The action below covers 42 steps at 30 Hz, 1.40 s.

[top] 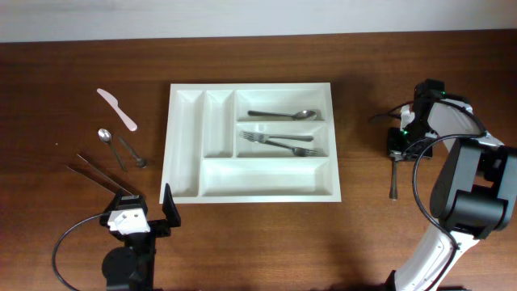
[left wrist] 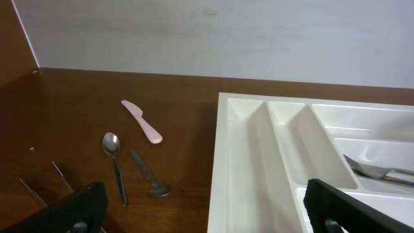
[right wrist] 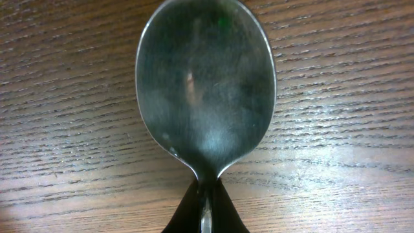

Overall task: Pack container
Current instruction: 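Adjust the grip on the spoon with the right gripper, then lift the spoon with the right gripper and carry it over the tray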

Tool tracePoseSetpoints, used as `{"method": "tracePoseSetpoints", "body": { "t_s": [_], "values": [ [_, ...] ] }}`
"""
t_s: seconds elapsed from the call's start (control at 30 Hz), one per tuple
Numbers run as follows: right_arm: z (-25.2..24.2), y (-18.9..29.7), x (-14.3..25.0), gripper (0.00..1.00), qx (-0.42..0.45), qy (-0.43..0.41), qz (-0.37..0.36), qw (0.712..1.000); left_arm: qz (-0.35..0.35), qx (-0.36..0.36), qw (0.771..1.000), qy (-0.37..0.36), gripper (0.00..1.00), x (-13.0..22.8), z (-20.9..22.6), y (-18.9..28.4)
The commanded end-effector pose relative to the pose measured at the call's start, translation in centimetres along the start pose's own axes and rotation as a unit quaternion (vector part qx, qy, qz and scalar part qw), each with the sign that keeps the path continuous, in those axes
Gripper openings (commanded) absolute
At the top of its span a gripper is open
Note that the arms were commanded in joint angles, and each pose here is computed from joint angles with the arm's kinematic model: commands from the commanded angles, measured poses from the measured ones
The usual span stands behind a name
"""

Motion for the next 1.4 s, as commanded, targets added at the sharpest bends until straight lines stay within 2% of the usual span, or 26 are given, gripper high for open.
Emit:
{"method": "tracePoseSetpoints", "body": {
  "t_s": [0.0, 0.33, 0.67, 1.2, 1.37],
  "values": [
    [0.3, -5.7, 2.7, 0.04, -0.016, -0.005, 0.081, 0.997, -0.002, 0.002, 1.0, -0.006, 0.99, 0.1, 0.0, 0.0],
    [0.3, -5.4, 2.8, 0.04, -0.016, -0.005, 0.086, 0.996, -0.002, 0.002, 1.0, -0.006, 0.99, 0.1, 0.0, 0.0],
    [0.3, -2.7, 0.1, 0.04, -0.015, -0.004, 0.061, 0.998, -0.002, 0.002, 1.0, -0.006, 0.99, 0.1, 0.0, 0.0],
    [0.4, -1.6, -0.7, 0.04, -0.015, -0.001, 0.053, 0.998, -0.002, 0.002, 1.0, -0.006, 0.99, 0.1, 0.0, 0.0],
    [0.4, 0.9, -2.7, 0.04, -0.014, 0.004, 0.029, 0.999, -0.002, 0.002, 1.0, -0.006, 0.99, 0.1, 0.0, 0.0]
  ]
}}
Point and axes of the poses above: each gripper's point midway between its finger pads, its own y axis back along the fingers, its own z axis along the line the jaws close on, x = y × z, the point moved 5 cm from there along y, back along the fingers, and after that the axes turned 4 degrees about y, right-handed, at the moved point
